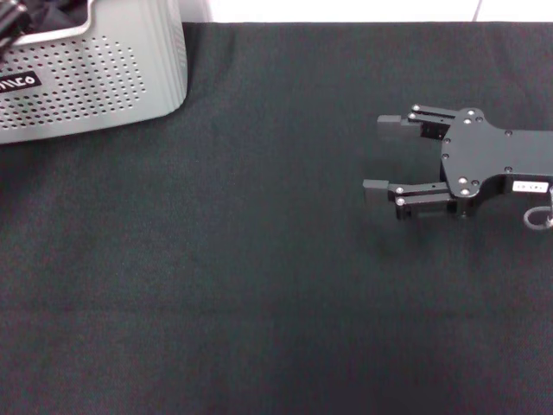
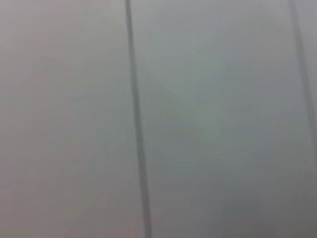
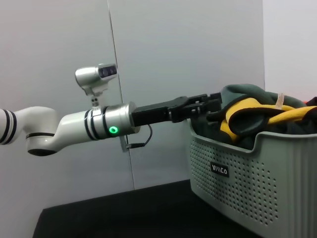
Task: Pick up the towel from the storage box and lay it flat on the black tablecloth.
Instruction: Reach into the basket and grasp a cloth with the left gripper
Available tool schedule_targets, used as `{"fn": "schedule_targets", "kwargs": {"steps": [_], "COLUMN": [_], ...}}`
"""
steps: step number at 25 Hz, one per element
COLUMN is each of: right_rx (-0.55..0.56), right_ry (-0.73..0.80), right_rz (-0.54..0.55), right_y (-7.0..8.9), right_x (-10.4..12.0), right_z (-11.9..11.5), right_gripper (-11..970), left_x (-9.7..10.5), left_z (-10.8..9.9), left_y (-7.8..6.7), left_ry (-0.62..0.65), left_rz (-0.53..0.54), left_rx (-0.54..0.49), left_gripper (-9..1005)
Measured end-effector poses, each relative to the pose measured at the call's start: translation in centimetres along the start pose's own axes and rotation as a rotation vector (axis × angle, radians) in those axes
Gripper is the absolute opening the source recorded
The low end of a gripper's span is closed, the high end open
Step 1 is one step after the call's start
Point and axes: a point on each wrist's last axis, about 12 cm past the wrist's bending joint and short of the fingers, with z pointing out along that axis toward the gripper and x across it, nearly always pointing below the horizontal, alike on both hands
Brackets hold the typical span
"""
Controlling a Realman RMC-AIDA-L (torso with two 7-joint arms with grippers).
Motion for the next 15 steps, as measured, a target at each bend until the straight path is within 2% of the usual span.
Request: {"fn": "schedule_targets", "kwargs": {"steps": [3, 9, 15], "right_rx": [0.001, 0.002, 0.001], "right_ry": [0.002, 0.004, 0.005], "right_rz": [-0.008, -0.010, -0.007], "right_y": [0.0, -0.1, 0.0], "right_x": [0.0, 0.0, 0.1], "right_z": [0.1, 0.1, 0.1], "right_gripper": [860, 859, 858], "left_x": [0.2, 1.1, 2.5], "left_z": [0.4, 1.4, 2.3], "left_y": [0.8, 1.5, 1.5], "left_ry": [0.007, 0.005, 0.051], "left_rz": [0.039, 0.110, 0.165], "left_rx": [-0.079, -0.190, -0.243], "left_gripper": [734, 733, 733]}}
